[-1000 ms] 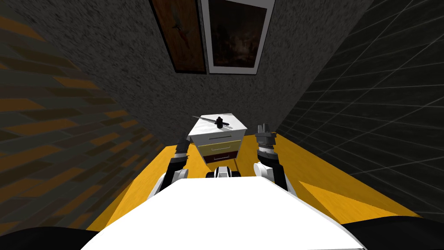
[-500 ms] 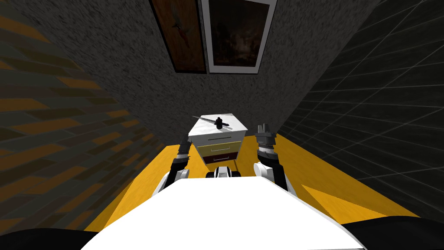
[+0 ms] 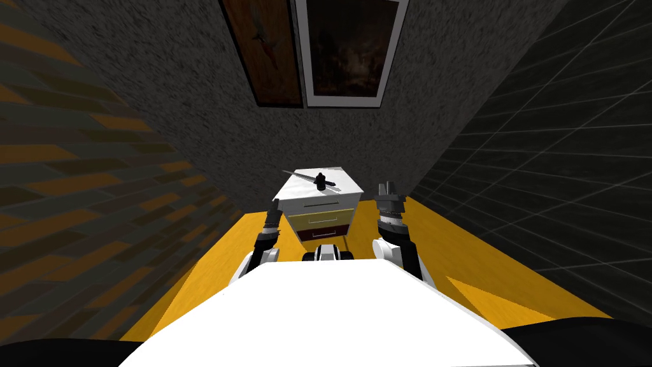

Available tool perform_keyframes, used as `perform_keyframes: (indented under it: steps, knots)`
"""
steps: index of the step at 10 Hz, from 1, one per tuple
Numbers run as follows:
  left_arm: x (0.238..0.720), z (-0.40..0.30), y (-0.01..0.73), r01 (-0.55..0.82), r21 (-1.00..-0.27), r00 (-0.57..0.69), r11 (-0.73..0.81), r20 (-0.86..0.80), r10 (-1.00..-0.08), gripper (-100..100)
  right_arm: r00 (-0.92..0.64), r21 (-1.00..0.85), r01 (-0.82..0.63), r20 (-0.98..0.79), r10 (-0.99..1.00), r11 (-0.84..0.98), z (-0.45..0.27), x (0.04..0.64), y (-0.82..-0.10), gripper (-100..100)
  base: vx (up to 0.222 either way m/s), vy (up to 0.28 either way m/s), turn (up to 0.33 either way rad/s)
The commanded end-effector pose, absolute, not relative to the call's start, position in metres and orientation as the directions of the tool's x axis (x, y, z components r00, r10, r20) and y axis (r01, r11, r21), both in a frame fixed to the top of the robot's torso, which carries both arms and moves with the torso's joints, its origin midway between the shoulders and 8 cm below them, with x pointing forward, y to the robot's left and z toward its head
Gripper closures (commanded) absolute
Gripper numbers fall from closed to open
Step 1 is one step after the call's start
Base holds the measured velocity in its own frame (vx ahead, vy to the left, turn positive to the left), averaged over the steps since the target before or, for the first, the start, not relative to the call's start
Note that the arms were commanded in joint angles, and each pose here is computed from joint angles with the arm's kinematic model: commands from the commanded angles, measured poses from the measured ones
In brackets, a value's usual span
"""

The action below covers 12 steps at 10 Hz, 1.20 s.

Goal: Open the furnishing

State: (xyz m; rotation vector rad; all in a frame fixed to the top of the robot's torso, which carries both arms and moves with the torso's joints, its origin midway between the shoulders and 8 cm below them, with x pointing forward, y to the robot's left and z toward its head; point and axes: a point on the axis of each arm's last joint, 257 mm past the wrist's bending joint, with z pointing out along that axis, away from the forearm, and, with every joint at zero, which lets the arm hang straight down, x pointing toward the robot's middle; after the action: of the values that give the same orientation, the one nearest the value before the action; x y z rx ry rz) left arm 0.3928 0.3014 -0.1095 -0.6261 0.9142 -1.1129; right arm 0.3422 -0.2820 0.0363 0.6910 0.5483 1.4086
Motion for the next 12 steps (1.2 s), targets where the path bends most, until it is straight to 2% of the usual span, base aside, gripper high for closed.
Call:
perform_keyframes:
  steps: [1,12]
  knots:
    - [0.393,-0.119,0.302,0.483,-0.804,0.157,0.347,-0.310,-0.938,-100,0.098,0.719,-0.694,0.056,0.994,0.028,0.036,0.342,-0.282,0,0.030,-0.037,0.016]
    - [0.396,-0.169,0.306,0.495,-0.790,0.148,0.362,-0.333,-0.931,-100,0.097,0.719,-0.694,0.056,0.994,0.028,0.036,0.342,-0.282,0,0.025,-0.032,0.028]
